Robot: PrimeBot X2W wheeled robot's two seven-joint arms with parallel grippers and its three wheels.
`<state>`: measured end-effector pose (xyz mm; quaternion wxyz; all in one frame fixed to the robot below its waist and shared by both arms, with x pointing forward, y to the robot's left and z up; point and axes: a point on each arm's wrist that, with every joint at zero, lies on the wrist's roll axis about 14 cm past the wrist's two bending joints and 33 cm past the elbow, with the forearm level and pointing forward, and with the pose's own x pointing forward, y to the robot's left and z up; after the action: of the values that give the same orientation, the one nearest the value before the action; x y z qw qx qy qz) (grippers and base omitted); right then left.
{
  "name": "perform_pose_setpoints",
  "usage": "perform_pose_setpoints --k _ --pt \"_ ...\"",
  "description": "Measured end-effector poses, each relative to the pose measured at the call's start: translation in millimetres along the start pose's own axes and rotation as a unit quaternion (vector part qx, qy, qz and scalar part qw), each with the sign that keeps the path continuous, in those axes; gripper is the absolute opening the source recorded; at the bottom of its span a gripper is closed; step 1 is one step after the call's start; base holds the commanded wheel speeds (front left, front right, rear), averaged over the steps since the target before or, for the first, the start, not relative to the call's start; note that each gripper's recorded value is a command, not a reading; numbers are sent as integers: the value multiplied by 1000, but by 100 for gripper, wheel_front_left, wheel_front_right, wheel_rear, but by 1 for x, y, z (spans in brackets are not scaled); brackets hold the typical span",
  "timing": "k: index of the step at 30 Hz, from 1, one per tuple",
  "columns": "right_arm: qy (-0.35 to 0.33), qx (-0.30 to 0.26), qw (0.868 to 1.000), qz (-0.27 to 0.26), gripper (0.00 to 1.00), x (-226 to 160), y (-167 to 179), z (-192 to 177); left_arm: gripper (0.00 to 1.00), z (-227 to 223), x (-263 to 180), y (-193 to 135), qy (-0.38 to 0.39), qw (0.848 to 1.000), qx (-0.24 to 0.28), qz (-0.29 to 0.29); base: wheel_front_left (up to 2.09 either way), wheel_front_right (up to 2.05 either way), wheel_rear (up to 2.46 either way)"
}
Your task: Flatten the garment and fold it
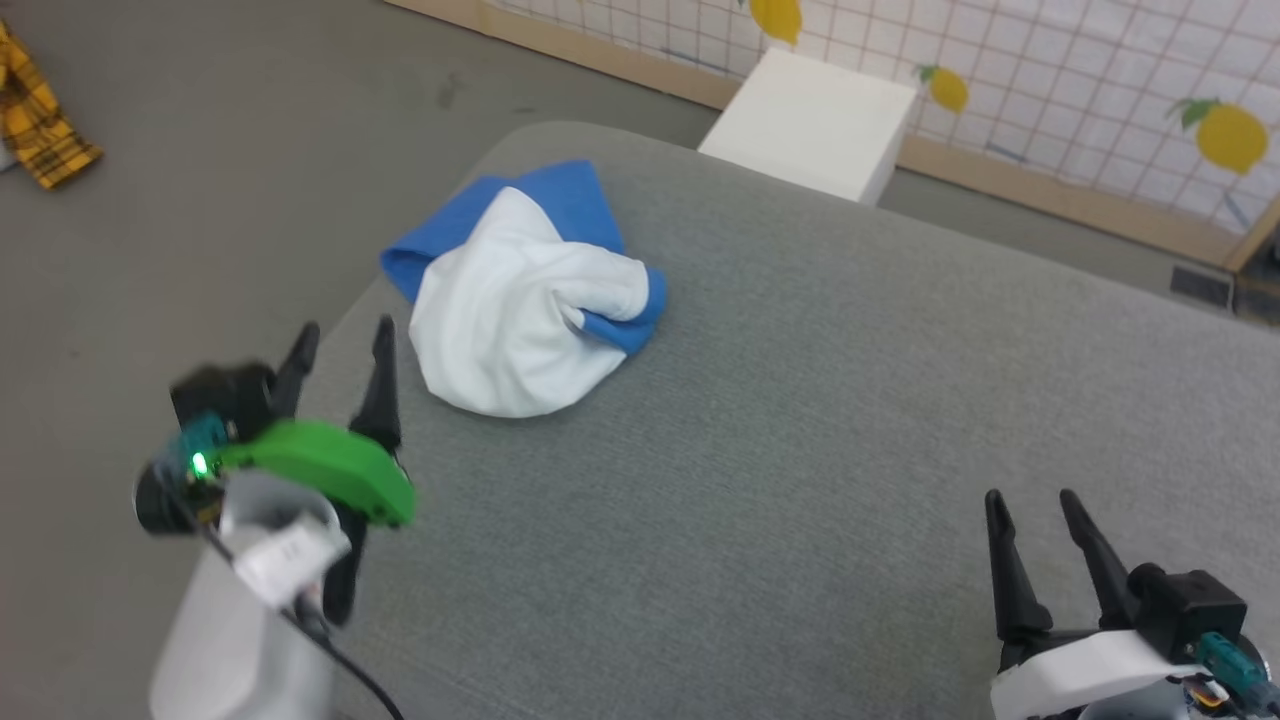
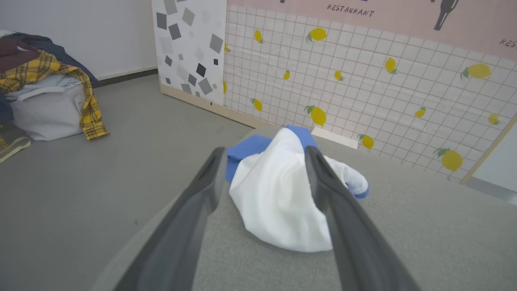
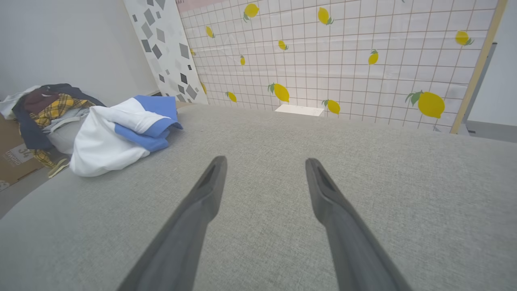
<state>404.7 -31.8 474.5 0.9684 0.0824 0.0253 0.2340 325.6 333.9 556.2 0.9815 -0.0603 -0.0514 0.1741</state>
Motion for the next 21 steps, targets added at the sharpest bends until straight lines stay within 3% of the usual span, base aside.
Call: perform_pose_setpoints --k 9,11,16,21 --pt "3 -9 998 -54 100 -4 -40 -1 100 -22 75 -17 138 989 -30 -34 0 0 0" --pt "3 -12 998 -69 100 -7 -50 -1 100 -40 83 -25 192 980 -41 -43 0 0 0" --pt "12 -14 994 -110 100 -18 -78 -7 100 -91 87 -43 339 938 -59 -53 0 0 0" --pt "32 -9 990 -136 100 -27 -95 -22 100 -127 89 -58 413 908 -48 -55 0 0 0"
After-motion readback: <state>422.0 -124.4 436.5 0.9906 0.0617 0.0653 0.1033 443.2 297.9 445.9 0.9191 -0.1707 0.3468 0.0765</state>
